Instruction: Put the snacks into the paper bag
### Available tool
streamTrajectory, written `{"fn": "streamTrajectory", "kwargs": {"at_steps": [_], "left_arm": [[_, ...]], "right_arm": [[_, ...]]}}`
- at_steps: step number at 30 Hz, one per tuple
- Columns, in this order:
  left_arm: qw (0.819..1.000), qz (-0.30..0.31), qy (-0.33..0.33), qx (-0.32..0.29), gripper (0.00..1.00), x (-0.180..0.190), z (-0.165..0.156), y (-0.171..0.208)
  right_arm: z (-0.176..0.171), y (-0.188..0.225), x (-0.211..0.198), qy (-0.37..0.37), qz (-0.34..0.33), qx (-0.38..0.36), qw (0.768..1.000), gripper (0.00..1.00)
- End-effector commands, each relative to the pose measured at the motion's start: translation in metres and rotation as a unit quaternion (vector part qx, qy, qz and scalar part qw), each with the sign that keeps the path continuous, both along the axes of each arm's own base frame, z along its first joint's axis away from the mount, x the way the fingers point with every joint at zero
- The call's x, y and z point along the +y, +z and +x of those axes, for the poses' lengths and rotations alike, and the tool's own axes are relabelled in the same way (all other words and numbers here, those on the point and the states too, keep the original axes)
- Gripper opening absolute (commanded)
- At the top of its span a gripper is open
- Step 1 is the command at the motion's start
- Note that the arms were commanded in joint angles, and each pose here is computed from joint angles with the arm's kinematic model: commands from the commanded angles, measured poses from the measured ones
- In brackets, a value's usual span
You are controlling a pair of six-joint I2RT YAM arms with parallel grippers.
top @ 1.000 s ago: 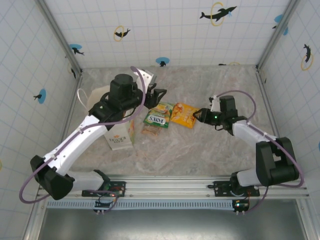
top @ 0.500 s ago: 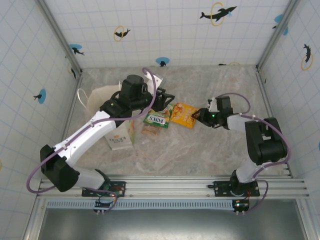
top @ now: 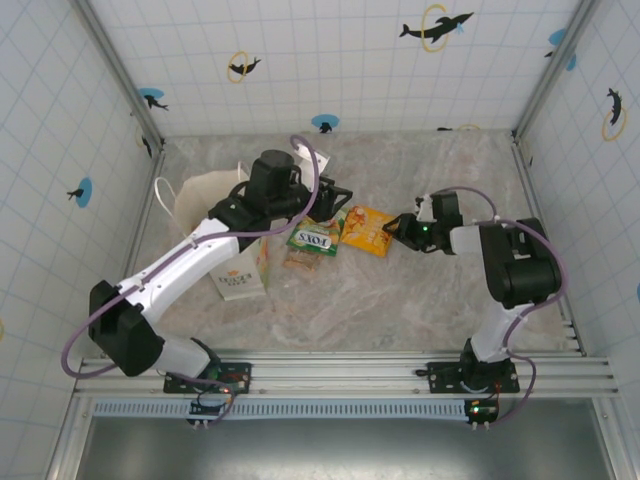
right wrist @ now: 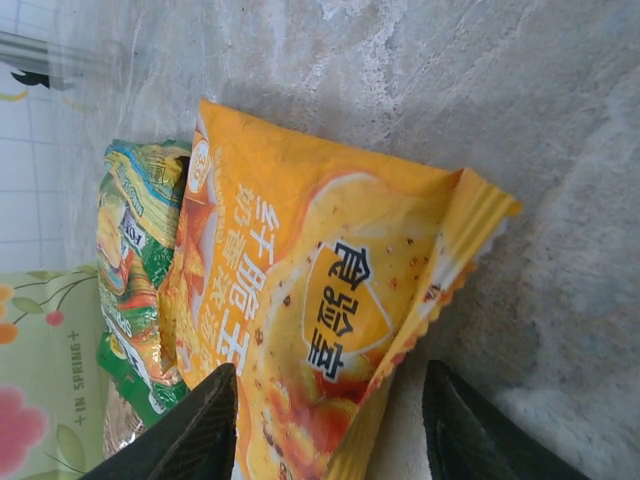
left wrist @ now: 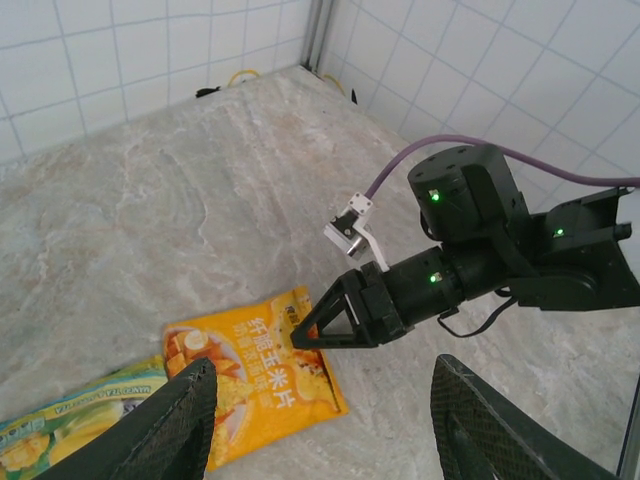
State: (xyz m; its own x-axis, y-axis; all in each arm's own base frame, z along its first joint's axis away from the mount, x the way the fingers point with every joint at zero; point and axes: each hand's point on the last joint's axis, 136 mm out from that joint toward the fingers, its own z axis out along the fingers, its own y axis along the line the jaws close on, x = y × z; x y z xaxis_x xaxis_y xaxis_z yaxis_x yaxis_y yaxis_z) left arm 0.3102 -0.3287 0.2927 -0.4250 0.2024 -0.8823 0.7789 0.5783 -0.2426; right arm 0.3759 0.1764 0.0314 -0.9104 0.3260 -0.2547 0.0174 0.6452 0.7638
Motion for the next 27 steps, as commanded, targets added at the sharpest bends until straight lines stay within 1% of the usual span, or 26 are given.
{"fn": "streamTrajectory", "kwargs": {"at_steps": [1,8,14,21,27], "left_arm": [[1.0,-0.016,-0.01,0.004,0.58,-0.009,0.001,0.0],[1.0,-0.015,-0.011,0.012,0.58,-0.015,0.005,-0.005],[1.0,-0.013,-0.008,0.014,0.57,-0.016,0.009,-0.005],[1.0,-0.005,0.002,0.018,0.57,-0.011,0.008,-0.01],[1.0,0.015,0.011,0.007,0.58,-0.002,0.007,-0.015]], "right_arm": [[0.016,0.009,0.006,-0.001,0.03,-0.021,0.999,0.49],[0.016,0.003,0.009,-0.006,0.048,-0.027,0.998,0.38],[0.016,0.007,0.009,-0.005,0.057,-0.04,0.998,0.22],[0.014,0.032,0.005,0.002,0.049,-0.083,0.995,0.09],[0.005,0.059,0.001,0.022,0.015,-0.122,0.992,0.04]]}}
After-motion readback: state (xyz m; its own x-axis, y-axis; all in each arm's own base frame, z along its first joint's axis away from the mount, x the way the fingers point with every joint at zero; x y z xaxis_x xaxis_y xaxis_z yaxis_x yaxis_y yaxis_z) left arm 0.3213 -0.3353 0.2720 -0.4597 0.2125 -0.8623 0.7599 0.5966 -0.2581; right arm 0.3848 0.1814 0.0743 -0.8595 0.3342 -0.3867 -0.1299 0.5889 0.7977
